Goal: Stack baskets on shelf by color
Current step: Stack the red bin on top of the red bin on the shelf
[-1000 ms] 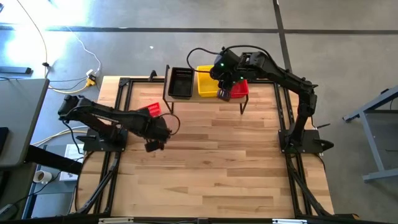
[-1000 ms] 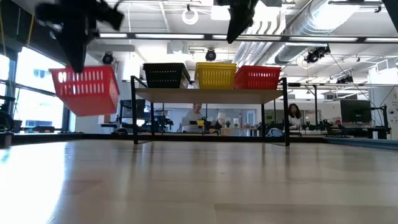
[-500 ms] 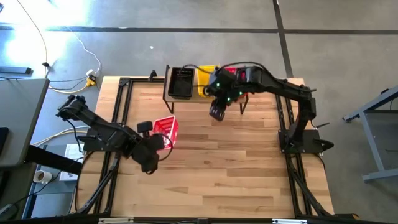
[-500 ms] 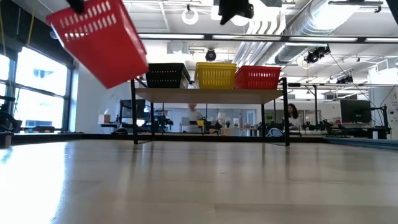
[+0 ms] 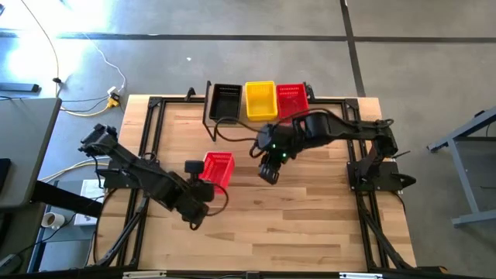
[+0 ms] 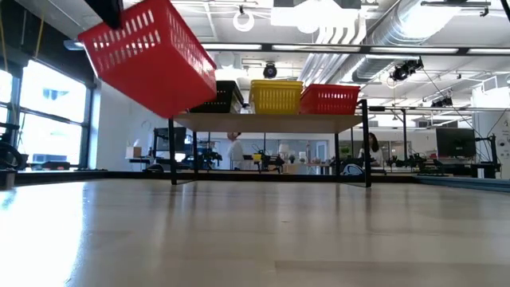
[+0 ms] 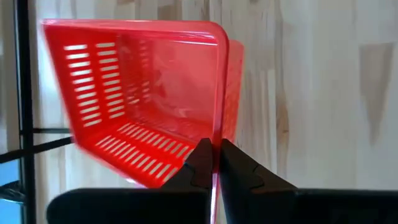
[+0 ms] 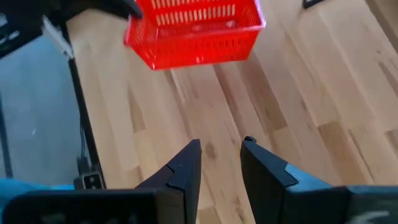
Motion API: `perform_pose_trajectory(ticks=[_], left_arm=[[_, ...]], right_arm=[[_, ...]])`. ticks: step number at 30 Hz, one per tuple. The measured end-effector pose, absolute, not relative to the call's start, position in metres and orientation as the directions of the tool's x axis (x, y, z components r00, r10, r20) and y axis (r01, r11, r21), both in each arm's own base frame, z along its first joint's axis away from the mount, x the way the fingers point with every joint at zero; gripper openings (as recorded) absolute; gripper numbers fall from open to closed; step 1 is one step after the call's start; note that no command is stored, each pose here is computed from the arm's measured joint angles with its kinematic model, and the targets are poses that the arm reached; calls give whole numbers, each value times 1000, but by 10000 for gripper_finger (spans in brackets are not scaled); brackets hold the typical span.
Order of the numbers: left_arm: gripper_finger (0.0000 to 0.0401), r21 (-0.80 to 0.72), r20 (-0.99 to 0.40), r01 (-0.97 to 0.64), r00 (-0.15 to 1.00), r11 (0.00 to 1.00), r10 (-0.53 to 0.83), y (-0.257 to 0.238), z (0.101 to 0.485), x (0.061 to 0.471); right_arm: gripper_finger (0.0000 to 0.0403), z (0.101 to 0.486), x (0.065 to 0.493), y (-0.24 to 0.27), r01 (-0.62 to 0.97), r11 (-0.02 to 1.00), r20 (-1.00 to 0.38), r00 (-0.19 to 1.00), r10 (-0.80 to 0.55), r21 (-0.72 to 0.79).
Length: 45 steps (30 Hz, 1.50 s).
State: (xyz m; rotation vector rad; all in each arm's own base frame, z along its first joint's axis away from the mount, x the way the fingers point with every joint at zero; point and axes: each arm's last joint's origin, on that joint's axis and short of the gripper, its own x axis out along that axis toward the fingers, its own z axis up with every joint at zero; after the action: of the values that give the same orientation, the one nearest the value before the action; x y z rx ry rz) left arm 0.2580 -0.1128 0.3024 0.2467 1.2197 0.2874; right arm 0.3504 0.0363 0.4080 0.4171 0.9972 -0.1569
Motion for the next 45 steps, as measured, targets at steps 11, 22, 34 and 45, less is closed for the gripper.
perform_pose_trajectory(ticks=[11, 22, 34, 45], left_arm=[[0, 606, -775, -29, 204, 795, 598, -129, 285, 290], [0, 685, -715, 8, 197, 728, 671, -137, 280, 292], [0, 738, -665, 80, 249, 670, 704, -143, 282, 289], [0, 764, -641, 121, 253, 634, 724, -138, 283, 292]], right_arm=[[99, 411, 353, 62, 485, 828, -785, 613, -92, 282], [99, 395, 373, 56, 653, 670, -777, 604, -179, 353], [99, 381, 392, 40, 707, 551, -796, 593, -121, 442], [99, 365, 405, 41, 733, 499, -814, 574, -86, 463]])
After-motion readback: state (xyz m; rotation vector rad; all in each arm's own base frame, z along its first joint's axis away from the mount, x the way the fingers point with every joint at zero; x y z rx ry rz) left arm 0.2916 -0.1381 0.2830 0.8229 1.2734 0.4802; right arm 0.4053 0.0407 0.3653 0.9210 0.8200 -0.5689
